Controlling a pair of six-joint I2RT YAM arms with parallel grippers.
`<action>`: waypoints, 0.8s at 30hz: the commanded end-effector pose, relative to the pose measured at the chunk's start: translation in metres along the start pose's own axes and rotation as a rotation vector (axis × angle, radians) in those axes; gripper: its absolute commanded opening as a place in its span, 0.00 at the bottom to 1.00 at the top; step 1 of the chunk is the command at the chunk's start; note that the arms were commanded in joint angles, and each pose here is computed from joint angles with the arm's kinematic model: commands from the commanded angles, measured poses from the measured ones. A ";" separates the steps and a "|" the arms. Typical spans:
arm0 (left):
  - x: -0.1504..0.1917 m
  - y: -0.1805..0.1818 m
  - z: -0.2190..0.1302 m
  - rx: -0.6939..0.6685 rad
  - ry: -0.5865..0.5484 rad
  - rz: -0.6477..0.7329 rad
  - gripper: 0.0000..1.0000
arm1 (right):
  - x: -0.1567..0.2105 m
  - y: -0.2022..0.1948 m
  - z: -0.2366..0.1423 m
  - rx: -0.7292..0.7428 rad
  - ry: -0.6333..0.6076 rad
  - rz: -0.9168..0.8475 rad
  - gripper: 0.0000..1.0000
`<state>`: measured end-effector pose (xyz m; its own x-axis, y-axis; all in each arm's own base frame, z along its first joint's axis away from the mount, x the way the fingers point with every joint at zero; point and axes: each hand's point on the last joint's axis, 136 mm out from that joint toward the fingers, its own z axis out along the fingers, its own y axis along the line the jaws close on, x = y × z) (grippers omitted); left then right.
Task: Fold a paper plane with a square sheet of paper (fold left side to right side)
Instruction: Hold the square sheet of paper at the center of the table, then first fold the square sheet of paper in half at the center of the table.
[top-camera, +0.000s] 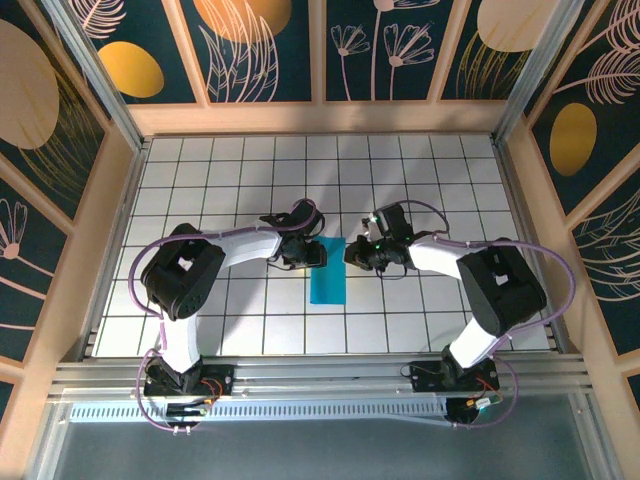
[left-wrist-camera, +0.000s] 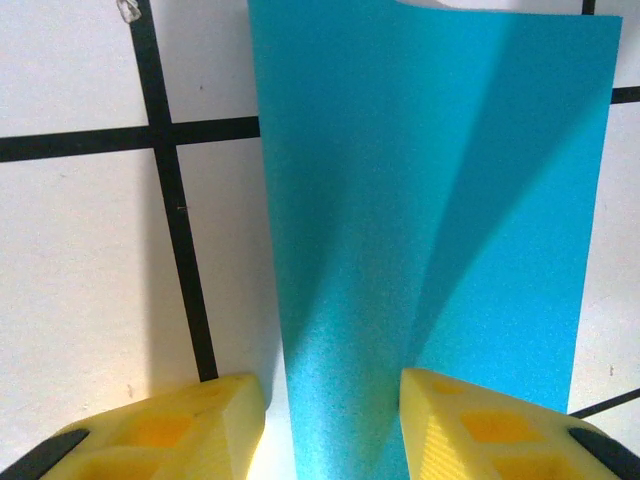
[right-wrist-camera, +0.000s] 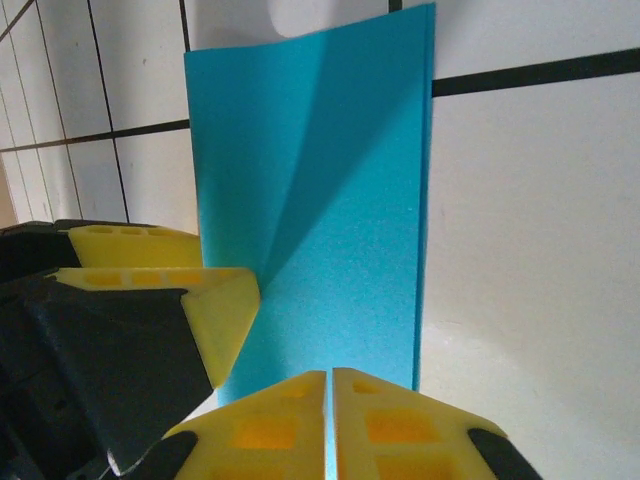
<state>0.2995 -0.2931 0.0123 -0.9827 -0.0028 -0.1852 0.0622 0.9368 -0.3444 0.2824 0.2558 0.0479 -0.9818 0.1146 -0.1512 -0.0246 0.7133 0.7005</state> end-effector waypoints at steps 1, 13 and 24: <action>0.031 0.030 0.036 -0.100 0.106 -0.004 0.43 | -0.004 0.016 0.008 -0.046 0.009 -0.023 0.08; 0.030 0.031 0.035 -0.103 0.105 -0.004 0.43 | 0.008 0.002 0.025 -0.006 0.066 0.000 0.04; 0.029 0.028 0.032 -0.090 0.094 -0.002 0.43 | 0.028 -0.036 0.030 0.123 0.113 0.032 0.01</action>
<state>0.2996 -0.2931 0.0120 -0.9834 -0.0023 -0.1814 0.0608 0.9381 -0.3411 0.2736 0.2653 0.0166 -0.9940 0.0742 -0.0809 0.0006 0.7404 0.6721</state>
